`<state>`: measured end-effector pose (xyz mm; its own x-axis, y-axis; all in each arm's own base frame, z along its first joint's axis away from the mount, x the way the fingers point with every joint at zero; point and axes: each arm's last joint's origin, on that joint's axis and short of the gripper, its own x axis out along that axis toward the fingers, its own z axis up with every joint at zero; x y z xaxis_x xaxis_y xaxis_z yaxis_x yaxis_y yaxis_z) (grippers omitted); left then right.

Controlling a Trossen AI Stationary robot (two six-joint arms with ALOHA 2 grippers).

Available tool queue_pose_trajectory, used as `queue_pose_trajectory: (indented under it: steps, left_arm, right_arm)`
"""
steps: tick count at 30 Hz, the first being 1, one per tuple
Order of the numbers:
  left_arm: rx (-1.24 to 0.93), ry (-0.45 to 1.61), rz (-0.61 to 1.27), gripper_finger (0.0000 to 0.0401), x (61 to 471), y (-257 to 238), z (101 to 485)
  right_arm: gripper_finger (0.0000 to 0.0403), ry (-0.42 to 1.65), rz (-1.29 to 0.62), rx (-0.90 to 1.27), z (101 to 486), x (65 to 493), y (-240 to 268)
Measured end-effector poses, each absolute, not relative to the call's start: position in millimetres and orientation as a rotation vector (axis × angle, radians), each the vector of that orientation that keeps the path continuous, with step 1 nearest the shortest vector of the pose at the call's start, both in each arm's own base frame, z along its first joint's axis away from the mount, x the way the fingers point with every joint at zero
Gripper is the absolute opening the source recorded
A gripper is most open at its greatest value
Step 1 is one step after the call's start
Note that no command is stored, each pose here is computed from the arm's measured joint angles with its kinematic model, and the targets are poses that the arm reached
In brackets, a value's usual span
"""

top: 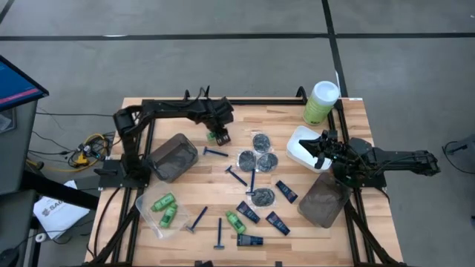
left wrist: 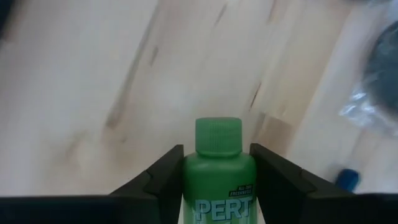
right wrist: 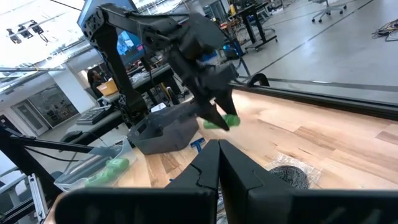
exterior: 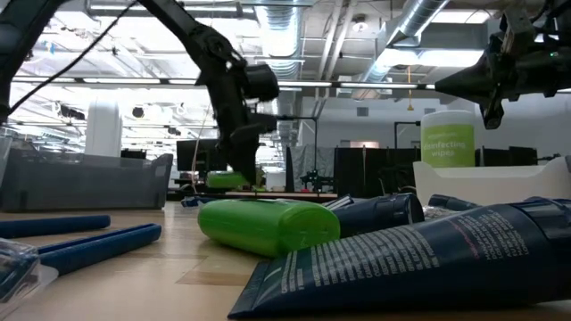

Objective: Pick & Place Travel size toiletries
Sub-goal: Put the green shampoo into the transparent bin

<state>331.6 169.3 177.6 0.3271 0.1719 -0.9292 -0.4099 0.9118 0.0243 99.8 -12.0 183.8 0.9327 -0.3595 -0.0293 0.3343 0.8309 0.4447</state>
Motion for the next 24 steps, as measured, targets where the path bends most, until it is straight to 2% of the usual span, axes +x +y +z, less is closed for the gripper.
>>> queue_pose_trajectory:
  steps: [10, 16, 24]
  left_arm:
    - [-0.211, 1.021, 0.358, 0.0154, 310, 123, 260]
    - [-0.265, 1.029, 0.304, 0.0164, 283, 71, 298]
    - [-0.438, 1.125, 0.236, 0.0158, 246, -2, 321]
  right_arm:
    - [0.0, -0.056, -0.369, 0.461, 184, 100, -12]
    - [0.0, -0.05, -0.372, 0.457, 183, 100, -12]
    - [0.0, -0.045, -0.397, 0.457, 182, 99, -14]
